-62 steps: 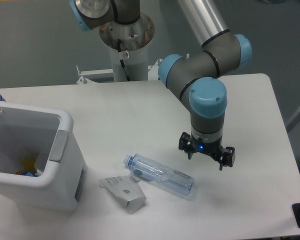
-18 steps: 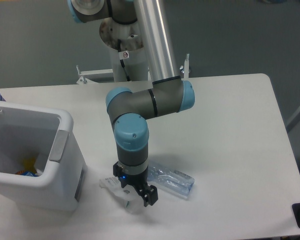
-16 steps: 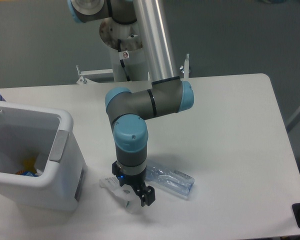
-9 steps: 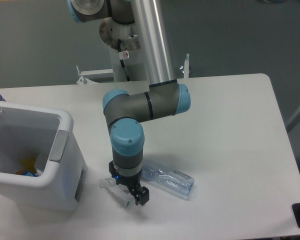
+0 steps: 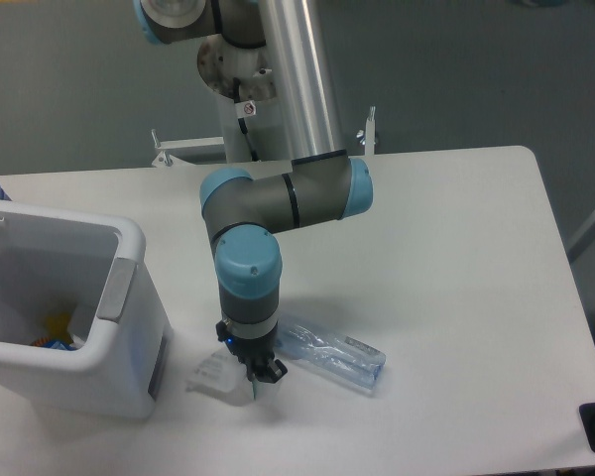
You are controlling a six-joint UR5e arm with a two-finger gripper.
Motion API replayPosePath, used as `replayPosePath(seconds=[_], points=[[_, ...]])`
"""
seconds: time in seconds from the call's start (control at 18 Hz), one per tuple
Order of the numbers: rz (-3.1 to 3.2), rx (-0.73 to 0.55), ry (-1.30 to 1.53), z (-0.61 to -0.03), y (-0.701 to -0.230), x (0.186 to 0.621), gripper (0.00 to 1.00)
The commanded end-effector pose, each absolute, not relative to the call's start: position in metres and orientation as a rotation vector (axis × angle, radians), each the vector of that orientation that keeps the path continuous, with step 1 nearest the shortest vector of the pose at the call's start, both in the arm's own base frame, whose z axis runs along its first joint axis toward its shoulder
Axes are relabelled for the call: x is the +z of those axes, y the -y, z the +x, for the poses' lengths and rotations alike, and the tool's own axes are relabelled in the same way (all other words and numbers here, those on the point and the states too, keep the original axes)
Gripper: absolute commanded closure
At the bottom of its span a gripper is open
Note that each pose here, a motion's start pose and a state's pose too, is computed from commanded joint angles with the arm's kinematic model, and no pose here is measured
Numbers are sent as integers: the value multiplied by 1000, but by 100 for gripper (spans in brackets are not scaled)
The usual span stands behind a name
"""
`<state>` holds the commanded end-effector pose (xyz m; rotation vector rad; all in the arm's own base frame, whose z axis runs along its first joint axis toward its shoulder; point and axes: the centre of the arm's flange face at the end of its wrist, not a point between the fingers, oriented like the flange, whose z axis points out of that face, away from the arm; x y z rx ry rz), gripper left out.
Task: Place the trash in the trash can
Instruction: 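Close the gripper on the white paper and lift it, then carry the white paper over the bin and open the gripper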
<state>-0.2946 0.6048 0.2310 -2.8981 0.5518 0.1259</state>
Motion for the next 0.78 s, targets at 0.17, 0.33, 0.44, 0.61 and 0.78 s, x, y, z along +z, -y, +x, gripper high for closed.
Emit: replayPosePath(seconds=[0.17, 0.33, 0.44, 0.61, 0.78], points=[[-2870, 122, -529, -298, -605, 243, 100], [-2829, 72, -461, -304, -605, 251, 100], [-2795, 48, -374, -311, -609, 263, 100], [-2676, -38, -236, -328, -611, 297, 100], [-2607, -99, -181, -337, -607, 311, 100]])
